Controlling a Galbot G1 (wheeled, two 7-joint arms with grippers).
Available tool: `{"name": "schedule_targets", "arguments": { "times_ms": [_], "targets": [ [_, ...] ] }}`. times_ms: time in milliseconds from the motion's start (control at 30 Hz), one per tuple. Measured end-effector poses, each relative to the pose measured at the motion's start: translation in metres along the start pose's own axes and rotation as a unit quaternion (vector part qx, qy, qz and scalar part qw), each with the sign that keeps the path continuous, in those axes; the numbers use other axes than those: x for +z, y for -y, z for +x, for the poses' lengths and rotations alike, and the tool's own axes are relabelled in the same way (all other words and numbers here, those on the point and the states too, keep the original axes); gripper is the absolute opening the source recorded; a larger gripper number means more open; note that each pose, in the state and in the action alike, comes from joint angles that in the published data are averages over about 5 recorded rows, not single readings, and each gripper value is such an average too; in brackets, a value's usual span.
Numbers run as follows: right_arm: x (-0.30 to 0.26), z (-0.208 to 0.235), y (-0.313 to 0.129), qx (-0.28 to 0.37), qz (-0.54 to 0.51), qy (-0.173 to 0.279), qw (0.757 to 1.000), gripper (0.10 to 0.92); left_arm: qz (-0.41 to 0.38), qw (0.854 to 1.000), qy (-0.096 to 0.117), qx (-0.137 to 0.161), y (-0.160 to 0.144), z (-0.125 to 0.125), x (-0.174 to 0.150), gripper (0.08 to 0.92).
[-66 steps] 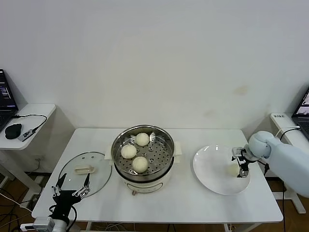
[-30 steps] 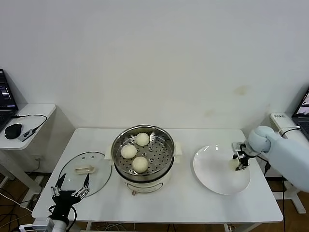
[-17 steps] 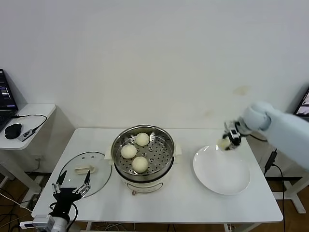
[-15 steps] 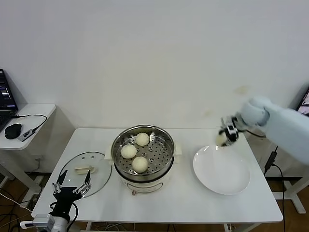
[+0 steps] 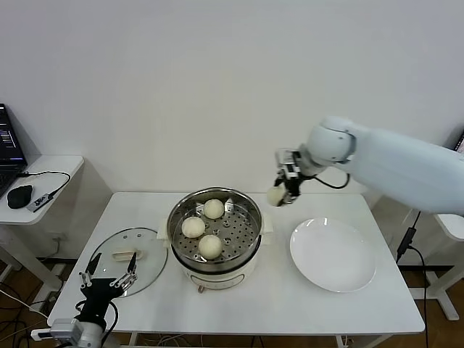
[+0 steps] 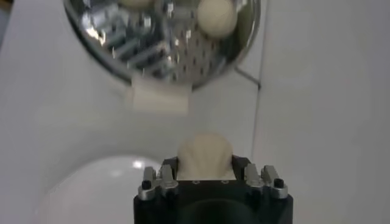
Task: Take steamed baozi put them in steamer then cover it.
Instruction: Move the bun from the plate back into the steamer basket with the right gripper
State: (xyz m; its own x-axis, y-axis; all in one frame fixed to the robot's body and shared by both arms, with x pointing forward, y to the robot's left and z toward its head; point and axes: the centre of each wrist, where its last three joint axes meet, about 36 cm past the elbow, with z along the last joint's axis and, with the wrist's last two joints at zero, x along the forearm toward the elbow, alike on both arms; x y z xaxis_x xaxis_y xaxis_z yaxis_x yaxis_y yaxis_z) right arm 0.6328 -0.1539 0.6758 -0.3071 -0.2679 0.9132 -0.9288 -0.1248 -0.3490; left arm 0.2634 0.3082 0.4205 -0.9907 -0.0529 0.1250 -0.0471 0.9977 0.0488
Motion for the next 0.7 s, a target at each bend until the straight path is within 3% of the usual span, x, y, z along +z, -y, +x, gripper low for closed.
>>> {"name": "schedule_targets", "arguments": {
  "times_ms": [367,700],
  "targets": [
    [-0.070,-0.051,-0.002,-0.022,-0.012,0.006,1.000,0.568,-0.002,1.000,0.003,-0.009,-0.004,0.002,-0.001,0.823],
    [-0.087,-0.099,-0.011,-0.035,-0.019,-0.017,0.999,0.568,-0.005,1.000,0.003,-0.014,-0.008,0.000,0.000,0.823]
  ]
}}
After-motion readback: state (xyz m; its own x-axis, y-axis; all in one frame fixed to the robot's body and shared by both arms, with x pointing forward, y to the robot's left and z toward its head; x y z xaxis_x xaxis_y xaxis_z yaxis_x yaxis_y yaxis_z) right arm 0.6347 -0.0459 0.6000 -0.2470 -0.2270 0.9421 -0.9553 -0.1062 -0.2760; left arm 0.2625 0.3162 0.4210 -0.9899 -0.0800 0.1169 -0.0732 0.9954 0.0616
